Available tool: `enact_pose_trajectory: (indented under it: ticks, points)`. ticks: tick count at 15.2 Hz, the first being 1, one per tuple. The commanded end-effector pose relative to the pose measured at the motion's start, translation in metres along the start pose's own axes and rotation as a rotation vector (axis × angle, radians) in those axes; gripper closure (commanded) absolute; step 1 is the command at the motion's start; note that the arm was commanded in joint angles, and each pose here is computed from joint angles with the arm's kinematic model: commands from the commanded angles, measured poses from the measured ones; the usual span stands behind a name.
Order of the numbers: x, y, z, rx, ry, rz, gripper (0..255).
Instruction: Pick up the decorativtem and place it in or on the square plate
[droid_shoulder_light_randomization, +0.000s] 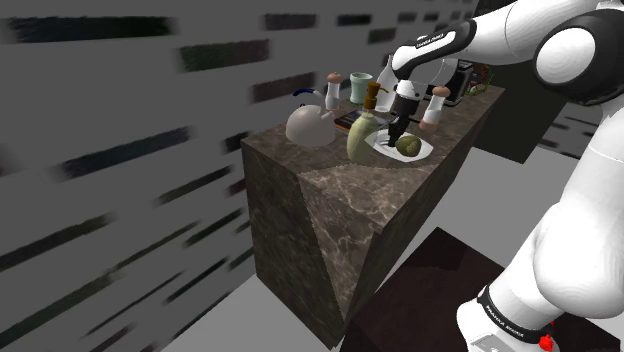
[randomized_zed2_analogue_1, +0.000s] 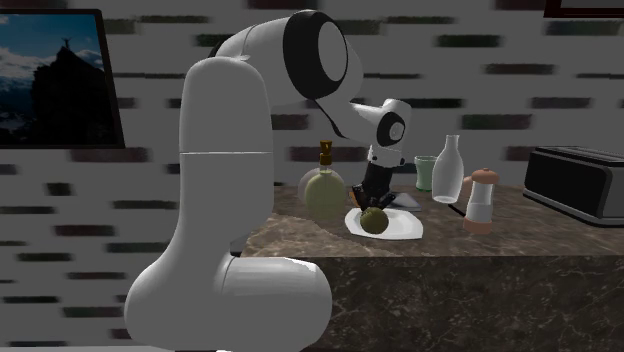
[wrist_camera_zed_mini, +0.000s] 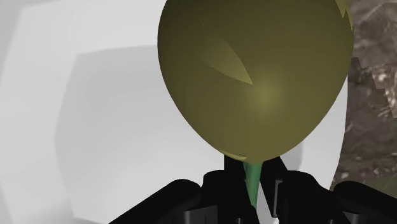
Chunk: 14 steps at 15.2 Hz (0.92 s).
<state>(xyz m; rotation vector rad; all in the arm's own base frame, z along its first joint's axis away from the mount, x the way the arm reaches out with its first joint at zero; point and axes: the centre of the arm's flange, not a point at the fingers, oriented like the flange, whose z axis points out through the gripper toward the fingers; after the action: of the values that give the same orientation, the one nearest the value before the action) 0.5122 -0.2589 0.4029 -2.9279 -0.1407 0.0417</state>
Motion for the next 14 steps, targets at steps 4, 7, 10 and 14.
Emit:
enact_pose_trajectory:
  ticks: [4, 7, 10, 14]
  points:
    - [-0.001, -0.001, -0.005, 0.0, -0.002, 0.001, 255]
    - [-0.001, -0.004, -0.02, 0.0, -0.002, 0.001, 255]
    - [-0.001, -0.007, -0.036, 0.0, -0.002, 0.001, 255]
    - [-0.002, -0.012, -0.056, 0.0, -0.002, 0.001, 255]
